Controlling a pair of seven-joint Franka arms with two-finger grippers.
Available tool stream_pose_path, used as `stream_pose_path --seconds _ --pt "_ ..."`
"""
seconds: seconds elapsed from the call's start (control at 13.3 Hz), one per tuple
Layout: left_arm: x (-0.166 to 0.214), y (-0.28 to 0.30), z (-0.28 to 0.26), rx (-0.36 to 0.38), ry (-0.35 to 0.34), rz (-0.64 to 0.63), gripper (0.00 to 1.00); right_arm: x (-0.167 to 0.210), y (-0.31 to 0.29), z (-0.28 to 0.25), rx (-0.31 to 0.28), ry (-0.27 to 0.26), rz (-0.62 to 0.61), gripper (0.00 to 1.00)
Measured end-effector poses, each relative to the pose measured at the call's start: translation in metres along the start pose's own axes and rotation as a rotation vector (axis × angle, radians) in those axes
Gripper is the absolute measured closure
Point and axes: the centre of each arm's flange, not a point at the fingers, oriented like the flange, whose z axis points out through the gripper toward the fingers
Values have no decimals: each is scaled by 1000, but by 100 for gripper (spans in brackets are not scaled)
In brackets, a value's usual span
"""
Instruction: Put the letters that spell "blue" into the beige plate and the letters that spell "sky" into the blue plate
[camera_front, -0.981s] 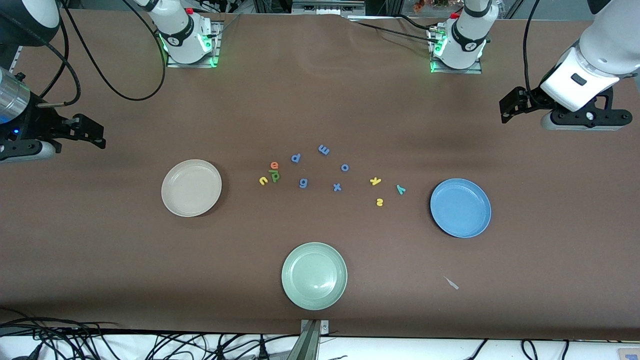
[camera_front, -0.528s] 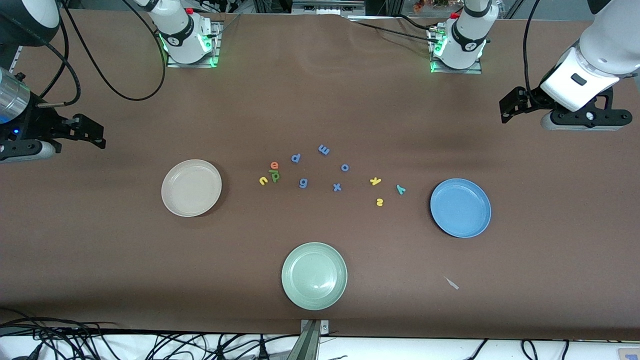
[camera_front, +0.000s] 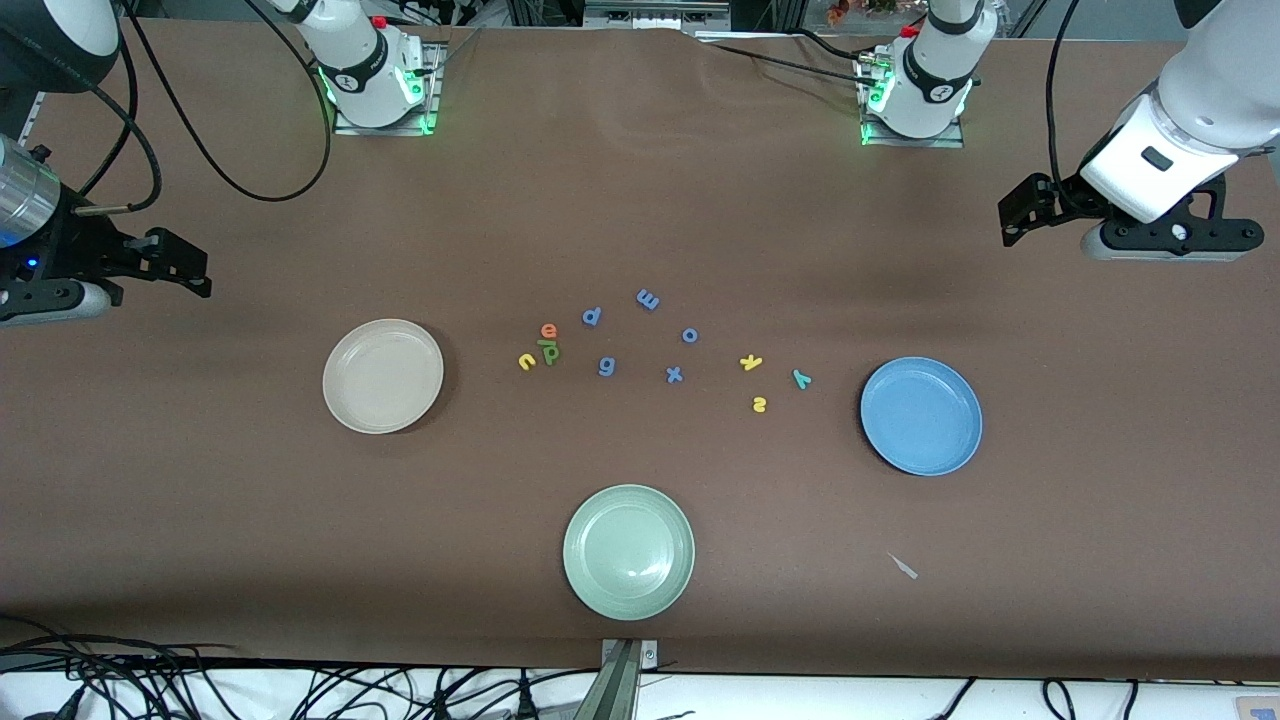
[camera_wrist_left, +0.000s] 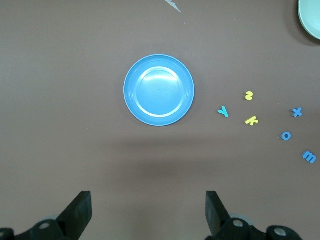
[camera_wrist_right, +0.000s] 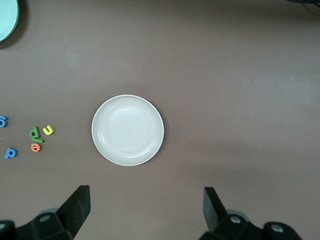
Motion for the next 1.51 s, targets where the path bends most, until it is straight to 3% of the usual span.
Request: stream_pose_path --seconds 0.3,0.68,1.21,1.51 --pt "0 3 0 0 0 10 0 0 0 0 0 0 0 0" --pt "16 11 17 -4 -27 129 0 0 0 0 0 -1 0 0" --pt "68 95 119 -30 -169 279 0 0 0 1 0 -1 1 0" --pt "85 153 183 -45 -189 357 0 1 0 4 1 -7 0 0"
